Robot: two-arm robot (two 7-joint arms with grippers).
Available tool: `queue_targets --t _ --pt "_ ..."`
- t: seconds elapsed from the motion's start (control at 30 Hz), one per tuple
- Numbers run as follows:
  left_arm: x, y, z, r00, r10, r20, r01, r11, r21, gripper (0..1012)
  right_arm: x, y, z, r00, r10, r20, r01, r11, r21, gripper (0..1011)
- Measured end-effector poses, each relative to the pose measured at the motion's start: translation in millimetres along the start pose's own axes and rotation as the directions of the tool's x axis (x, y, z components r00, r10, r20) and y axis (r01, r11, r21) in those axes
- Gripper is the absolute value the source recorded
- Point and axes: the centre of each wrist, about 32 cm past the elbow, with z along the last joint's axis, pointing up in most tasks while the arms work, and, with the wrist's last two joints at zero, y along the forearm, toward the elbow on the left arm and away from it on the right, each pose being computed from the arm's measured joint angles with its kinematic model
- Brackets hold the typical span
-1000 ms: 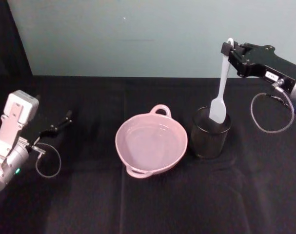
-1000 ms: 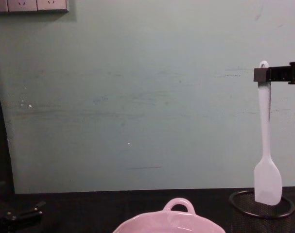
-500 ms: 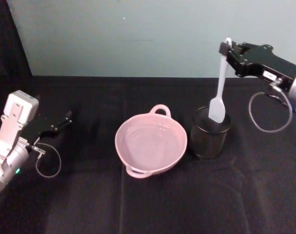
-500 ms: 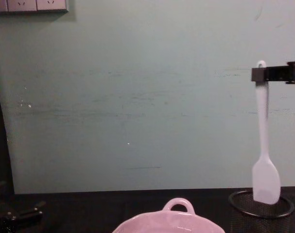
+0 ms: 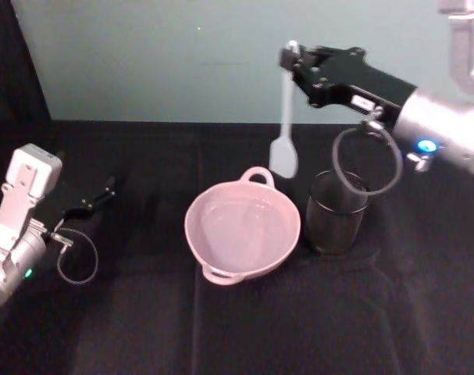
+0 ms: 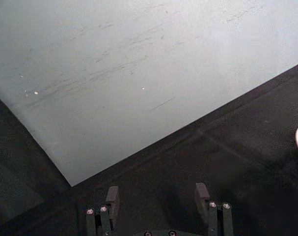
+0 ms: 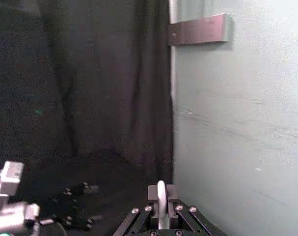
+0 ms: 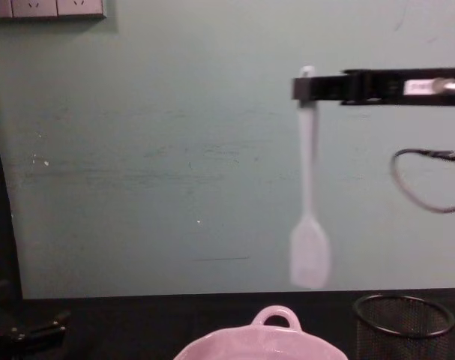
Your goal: Use the one hand to pick up the spoon and stir the clear water in the bowl.
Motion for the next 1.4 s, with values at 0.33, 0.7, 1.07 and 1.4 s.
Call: queue_targets --t 0.33,0.7,1.07,1.4 --pt "0.0 0.0 0.0 1.0000 0.000 0.000 0.000 1.0000 0.000 1011 -12.1 35.6 -38.8 0.992 0.111 -0.059 -0.111 0.994 0.002 110" --pt "0.0 0.0 0.0 1.0000 0.000 0.000 0.000 1.0000 0.000 1011 -21.0 36.4 -85.0 0.981 0.162 -0.111 -0.168 0.985 -0.042 110" --pt "0.0 0.0 0.0 1.0000 0.000 0.000 0.000 1.0000 0.000 1011 -21.3 50.0 -101.3 0.973 0.183 -0.141 -0.189 0.982 -0.024 110" --pt "0.0 0.0 0.0 1.0000 0.000 0.000 0.000 1.0000 0.000 1011 -1.5 66.5 -109.4 0.985 0.127 -0.119 -0.131 0.991 -0.025 110"
